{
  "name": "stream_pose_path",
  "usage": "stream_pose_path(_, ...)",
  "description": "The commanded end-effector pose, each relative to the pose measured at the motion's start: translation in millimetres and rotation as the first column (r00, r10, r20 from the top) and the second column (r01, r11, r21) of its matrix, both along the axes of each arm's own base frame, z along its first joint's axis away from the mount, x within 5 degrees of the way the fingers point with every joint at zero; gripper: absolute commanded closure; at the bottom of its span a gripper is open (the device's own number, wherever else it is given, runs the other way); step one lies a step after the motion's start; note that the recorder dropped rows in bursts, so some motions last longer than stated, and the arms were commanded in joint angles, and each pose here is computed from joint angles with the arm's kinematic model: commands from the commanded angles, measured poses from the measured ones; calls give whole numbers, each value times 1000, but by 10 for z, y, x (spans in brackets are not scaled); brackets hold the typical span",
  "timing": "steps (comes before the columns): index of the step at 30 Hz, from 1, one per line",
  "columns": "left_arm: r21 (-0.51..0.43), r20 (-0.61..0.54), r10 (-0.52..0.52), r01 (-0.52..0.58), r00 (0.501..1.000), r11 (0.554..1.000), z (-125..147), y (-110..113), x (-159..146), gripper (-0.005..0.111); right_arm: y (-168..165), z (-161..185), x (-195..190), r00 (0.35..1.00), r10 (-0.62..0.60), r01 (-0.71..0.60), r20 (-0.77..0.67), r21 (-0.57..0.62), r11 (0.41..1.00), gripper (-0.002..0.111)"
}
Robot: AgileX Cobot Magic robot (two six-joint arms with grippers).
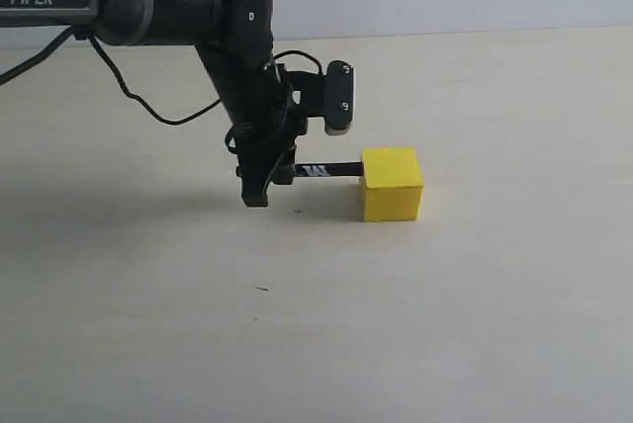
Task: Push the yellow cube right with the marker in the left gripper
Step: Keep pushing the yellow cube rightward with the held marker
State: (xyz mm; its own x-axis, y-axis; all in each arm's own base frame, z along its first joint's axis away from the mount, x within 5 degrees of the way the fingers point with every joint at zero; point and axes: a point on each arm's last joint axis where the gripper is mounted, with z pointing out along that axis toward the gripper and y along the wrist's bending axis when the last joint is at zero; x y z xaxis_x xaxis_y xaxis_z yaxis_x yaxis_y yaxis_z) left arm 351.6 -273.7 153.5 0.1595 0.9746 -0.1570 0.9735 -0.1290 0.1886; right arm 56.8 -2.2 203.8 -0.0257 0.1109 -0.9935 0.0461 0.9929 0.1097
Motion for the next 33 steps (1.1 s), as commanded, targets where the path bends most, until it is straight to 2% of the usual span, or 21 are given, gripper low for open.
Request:
stream_pose_path(1, -7, -7, 52, -52, 999, 999, 52, 16, 18, 107, -4, -5, -4, 1000, -6, 6, 8, -10, 1000, 108)
stream_pose_path(5, 113, -18, 74, -72, 997, 991, 36, 233, 82, 107, -4, -5, -4, 1000, -6, 6, 8, -10, 1000, 108)
stream_pose_path(10, 180, -107, 94, -73, 990, 981, 77, 156, 185, 107, -4, -5, -4, 1000, -6, 6, 8, -10, 1000, 108)
stream_pose_path(18, 149, -79, 84, -71, 993, 986, 79, 85, 277, 107, -4, -5, -4, 1000, -6, 6, 8, -10, 1000, 108)
stream_pose_path(27, 173, -120, 90, -68, 989, 983, -136, 72, 282, 107, -4, -5, -4, 1000, -6, 6, 8, -10, 1000, 108)
stream_pose_path(33, 120, -125, 59, -44, 990, 992, -132, -12, 271, 107, -4, -5, -4, 1000, -6, 6, 8, -10, 1000, 108)
